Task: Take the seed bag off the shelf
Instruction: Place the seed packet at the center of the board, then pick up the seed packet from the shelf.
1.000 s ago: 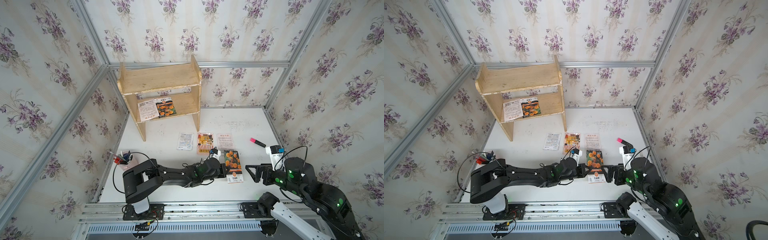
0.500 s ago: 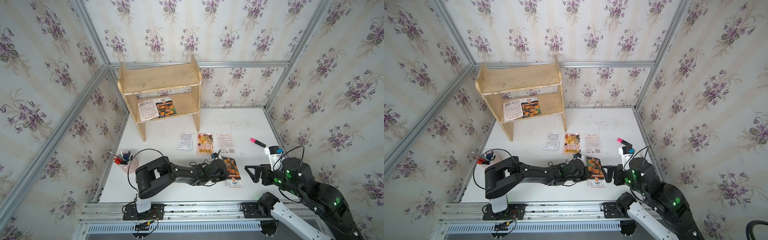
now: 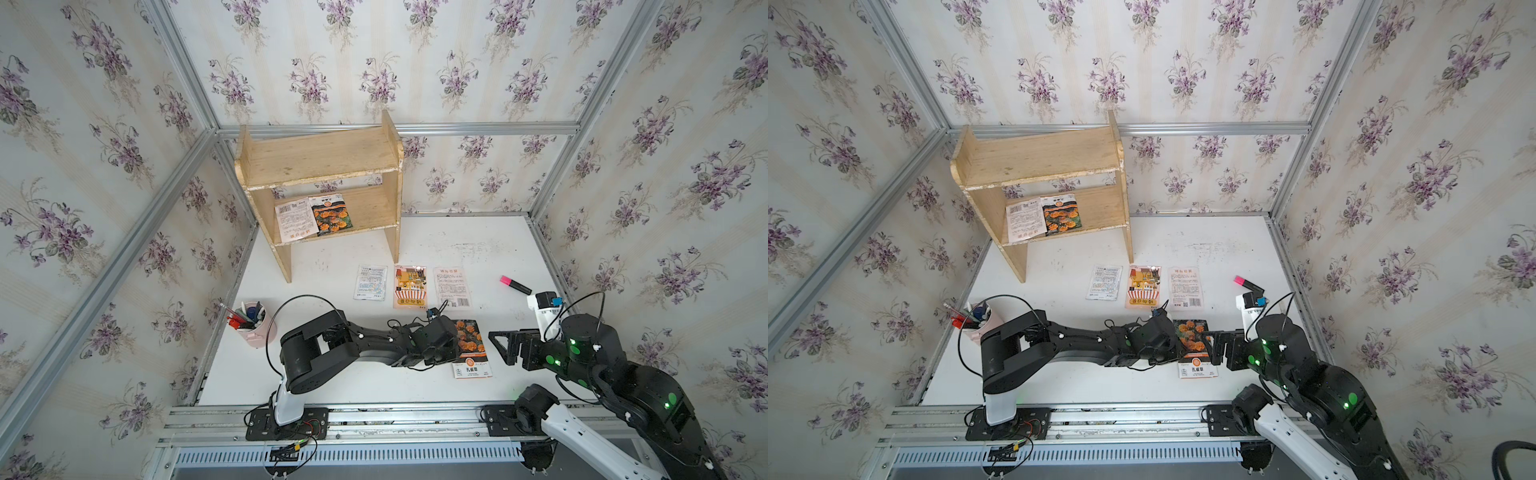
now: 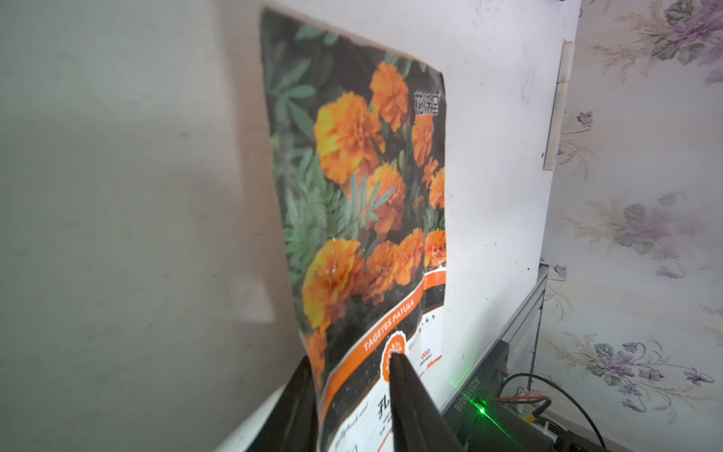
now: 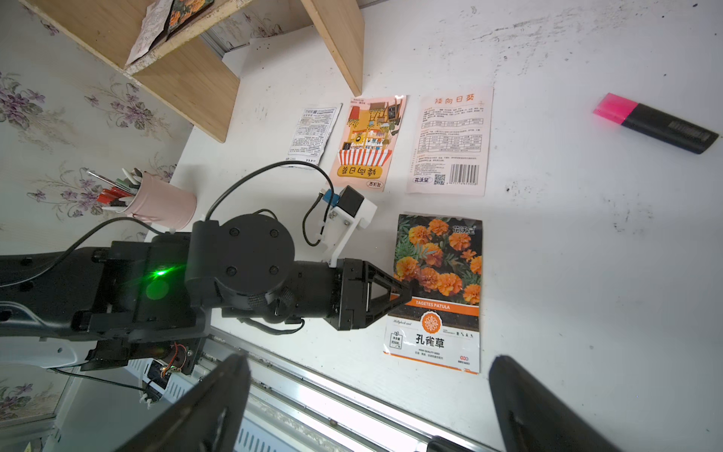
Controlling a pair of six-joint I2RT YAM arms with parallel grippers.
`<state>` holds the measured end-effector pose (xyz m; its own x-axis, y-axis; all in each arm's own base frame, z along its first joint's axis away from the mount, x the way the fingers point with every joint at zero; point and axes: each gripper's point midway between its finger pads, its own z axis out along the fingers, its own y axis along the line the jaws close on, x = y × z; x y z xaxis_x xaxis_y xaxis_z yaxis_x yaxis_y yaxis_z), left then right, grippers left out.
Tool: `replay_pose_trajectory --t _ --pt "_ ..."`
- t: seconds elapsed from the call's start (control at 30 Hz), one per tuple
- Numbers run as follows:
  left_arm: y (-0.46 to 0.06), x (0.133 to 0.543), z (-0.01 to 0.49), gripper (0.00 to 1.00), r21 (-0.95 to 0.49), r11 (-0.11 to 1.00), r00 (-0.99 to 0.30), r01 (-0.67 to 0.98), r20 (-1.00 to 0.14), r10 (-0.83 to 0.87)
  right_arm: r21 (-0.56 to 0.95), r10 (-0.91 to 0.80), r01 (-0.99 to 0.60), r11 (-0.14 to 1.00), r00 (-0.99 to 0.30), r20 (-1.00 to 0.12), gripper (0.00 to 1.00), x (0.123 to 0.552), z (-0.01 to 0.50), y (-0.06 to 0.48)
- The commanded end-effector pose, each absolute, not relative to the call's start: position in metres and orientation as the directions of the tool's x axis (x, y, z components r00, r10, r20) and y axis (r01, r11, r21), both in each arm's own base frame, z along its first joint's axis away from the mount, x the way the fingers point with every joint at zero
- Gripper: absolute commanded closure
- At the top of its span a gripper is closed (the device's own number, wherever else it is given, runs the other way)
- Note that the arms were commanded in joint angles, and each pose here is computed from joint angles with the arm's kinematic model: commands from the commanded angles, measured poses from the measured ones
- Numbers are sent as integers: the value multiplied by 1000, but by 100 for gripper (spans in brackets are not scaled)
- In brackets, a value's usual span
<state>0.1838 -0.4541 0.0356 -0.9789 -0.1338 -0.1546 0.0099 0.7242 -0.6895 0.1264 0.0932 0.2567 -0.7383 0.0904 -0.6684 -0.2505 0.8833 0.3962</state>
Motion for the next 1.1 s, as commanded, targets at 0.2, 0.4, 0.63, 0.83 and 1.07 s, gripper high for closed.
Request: replay_pose_trajectory --t 0.2,0.4,0.63,0.83,1.07 --pt "-419 195 40 38 -623 782 -972 9 -189 -139 415 98 -278 866 -721 -686 0 131 263 101" --pt "-396 194 85 14 -555 810 -948 188 -320 0 521 50 -469 713 -707 -706 0 128 266 148" --pt "-346 190 131 0 -382 846 -864 372 -475 165 548 46 -561 621 -671 -740 0 139 270 177" --pt "-288 196 186 0 -228 875 -748 428 -632 201 548 88 -603 580 -622 -778 0 166 284 200" --pt "-215 212 240 0 -78 939 -626 335 -763 160 508 85 -639 577 -572 -816 0 199 296 229"
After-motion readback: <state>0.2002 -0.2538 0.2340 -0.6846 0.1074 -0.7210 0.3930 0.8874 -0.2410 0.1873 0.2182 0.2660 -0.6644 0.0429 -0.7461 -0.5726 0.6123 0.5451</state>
